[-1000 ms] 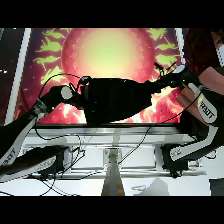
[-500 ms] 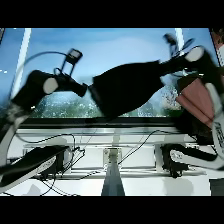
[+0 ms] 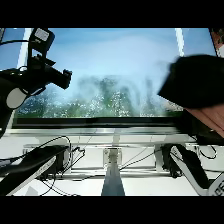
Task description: Fold the clothes and pants, and hang the long-sleeved shirts on hangers.
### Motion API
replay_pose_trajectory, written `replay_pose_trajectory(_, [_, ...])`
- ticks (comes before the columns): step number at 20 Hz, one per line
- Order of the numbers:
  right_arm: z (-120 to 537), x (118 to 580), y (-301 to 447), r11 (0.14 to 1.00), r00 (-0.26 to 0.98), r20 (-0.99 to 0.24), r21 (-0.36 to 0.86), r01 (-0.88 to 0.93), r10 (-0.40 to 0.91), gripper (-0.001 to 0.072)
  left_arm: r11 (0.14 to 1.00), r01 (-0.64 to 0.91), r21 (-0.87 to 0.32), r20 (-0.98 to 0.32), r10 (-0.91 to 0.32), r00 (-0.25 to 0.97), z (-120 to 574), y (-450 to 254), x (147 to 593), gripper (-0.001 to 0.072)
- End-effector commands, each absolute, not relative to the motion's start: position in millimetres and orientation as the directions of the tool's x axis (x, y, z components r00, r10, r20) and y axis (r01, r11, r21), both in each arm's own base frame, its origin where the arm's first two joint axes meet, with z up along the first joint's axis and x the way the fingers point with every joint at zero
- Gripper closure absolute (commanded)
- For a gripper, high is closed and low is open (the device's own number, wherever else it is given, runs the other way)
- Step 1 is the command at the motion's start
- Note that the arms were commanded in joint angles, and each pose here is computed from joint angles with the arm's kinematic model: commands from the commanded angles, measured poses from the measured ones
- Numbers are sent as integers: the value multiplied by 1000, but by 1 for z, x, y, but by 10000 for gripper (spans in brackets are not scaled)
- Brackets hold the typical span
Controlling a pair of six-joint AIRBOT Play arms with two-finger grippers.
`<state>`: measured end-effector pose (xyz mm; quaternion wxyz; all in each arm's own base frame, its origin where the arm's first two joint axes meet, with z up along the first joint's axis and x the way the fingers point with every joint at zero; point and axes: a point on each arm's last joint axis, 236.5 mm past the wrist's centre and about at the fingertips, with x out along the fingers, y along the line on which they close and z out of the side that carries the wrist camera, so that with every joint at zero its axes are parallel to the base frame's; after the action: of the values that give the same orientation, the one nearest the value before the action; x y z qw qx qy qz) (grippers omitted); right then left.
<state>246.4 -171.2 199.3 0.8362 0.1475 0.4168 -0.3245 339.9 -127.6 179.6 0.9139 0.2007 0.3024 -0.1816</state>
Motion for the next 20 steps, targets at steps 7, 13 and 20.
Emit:
replay_pose_trajectory(7, [230,65,-256,19,39,-733,37,999,-679,24,854,448,266,-615,-207,761,184,-126,340,20])
replay_pose_trajectory(13, [228,205,-193,628,536,-731,190,755,-423,347,854,448,266,-614,-207,761,184,-126,340,20])
replay_pose_trajectory(20, [245,300,4,981,744,-649,186,-47,159,671,854,448,266,-614,-207,761,184,-126,340,20])
